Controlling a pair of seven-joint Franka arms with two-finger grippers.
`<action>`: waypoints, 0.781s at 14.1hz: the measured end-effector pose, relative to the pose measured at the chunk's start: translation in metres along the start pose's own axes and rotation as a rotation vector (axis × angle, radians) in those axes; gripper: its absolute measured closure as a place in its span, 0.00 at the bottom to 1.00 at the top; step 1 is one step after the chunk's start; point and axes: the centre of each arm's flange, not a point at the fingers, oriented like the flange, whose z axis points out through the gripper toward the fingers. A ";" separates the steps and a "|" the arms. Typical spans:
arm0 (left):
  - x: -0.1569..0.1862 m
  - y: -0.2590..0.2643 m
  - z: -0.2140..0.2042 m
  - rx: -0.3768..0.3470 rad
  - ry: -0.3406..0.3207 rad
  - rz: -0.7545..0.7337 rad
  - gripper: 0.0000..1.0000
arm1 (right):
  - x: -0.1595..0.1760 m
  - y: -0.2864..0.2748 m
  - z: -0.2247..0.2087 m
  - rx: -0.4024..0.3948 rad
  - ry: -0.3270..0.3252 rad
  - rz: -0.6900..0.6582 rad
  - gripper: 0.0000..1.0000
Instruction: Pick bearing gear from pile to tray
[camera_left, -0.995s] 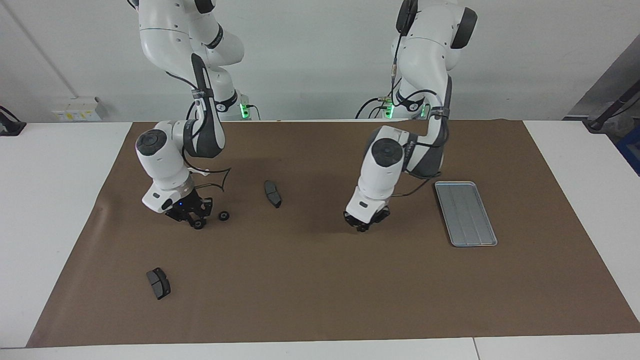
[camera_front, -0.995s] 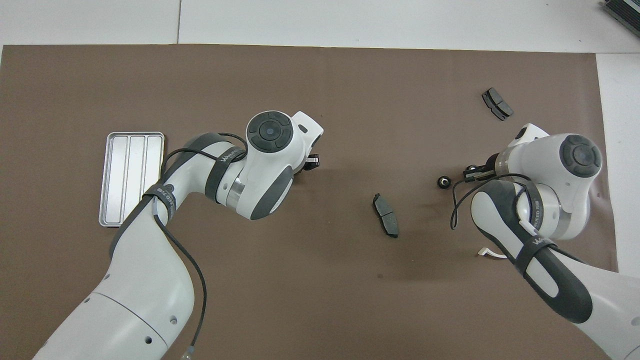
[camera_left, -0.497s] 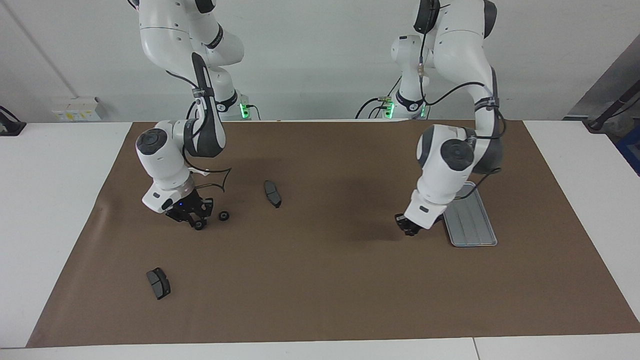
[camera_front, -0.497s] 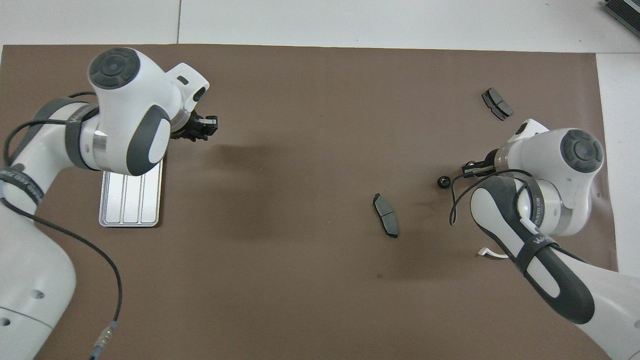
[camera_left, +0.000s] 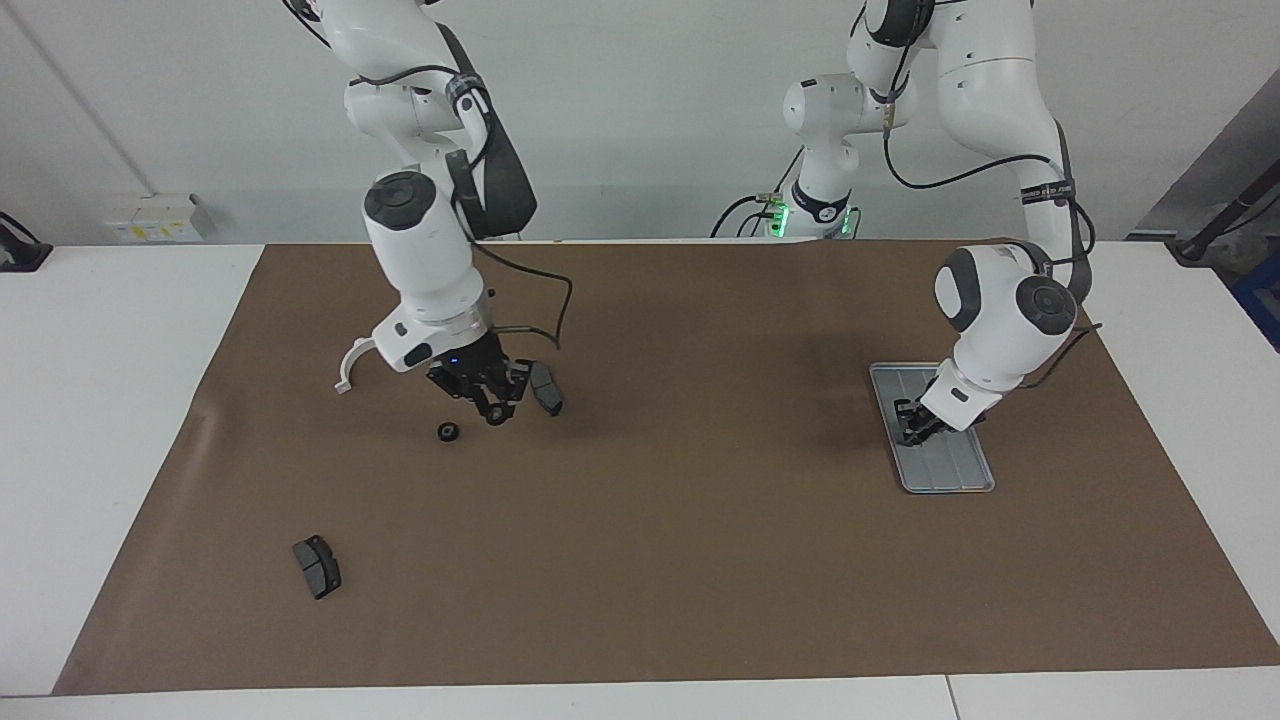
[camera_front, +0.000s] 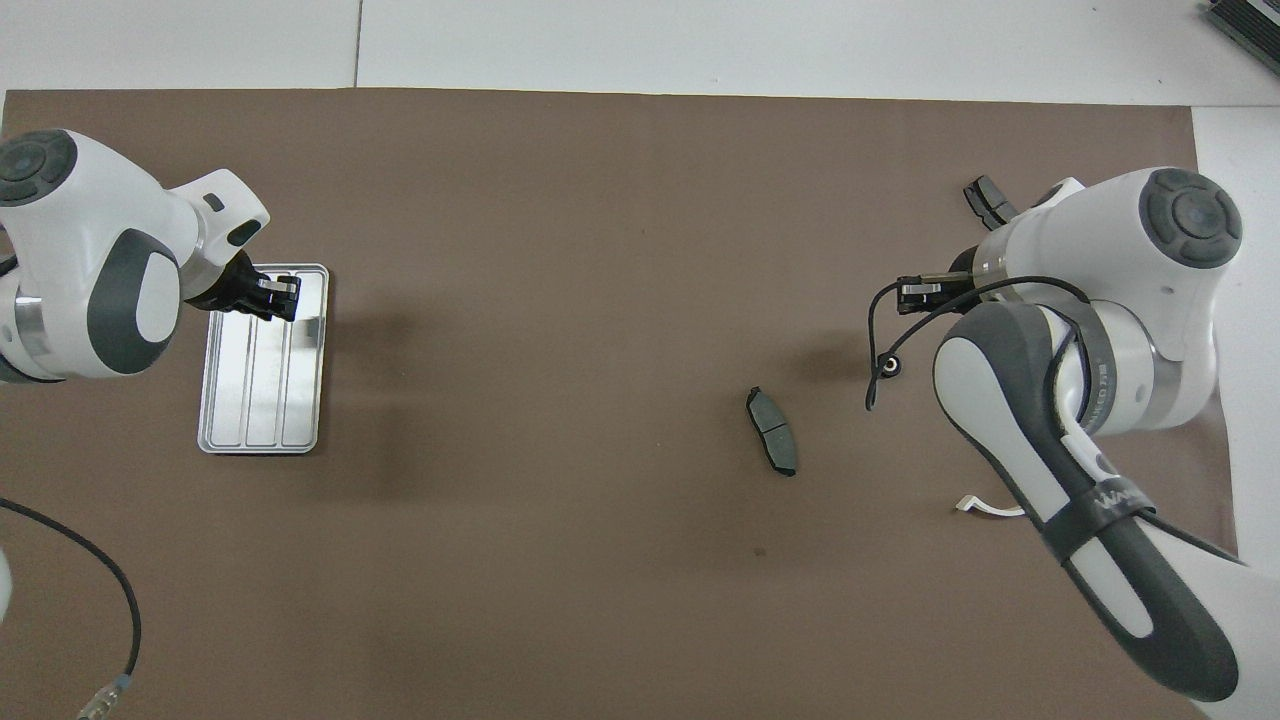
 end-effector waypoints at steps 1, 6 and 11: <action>0.000 0.001 -0.002 0.000 0.005 0.002 0.59 | -0.009 -0.023 0.001 0.008 0.004 0.035 0.66; 0.009 0.013 -0.034 -0.001 0.062 0.005 0.01 | -0.072 -0.135 0.053 -0.008 0.081 0.166 0.66; 0.022 0.052 -0.061 -0.017 0.087 -0.069 0.00 | -0.113 -0.184 0.133 -0.050 0.153 0.217 0.66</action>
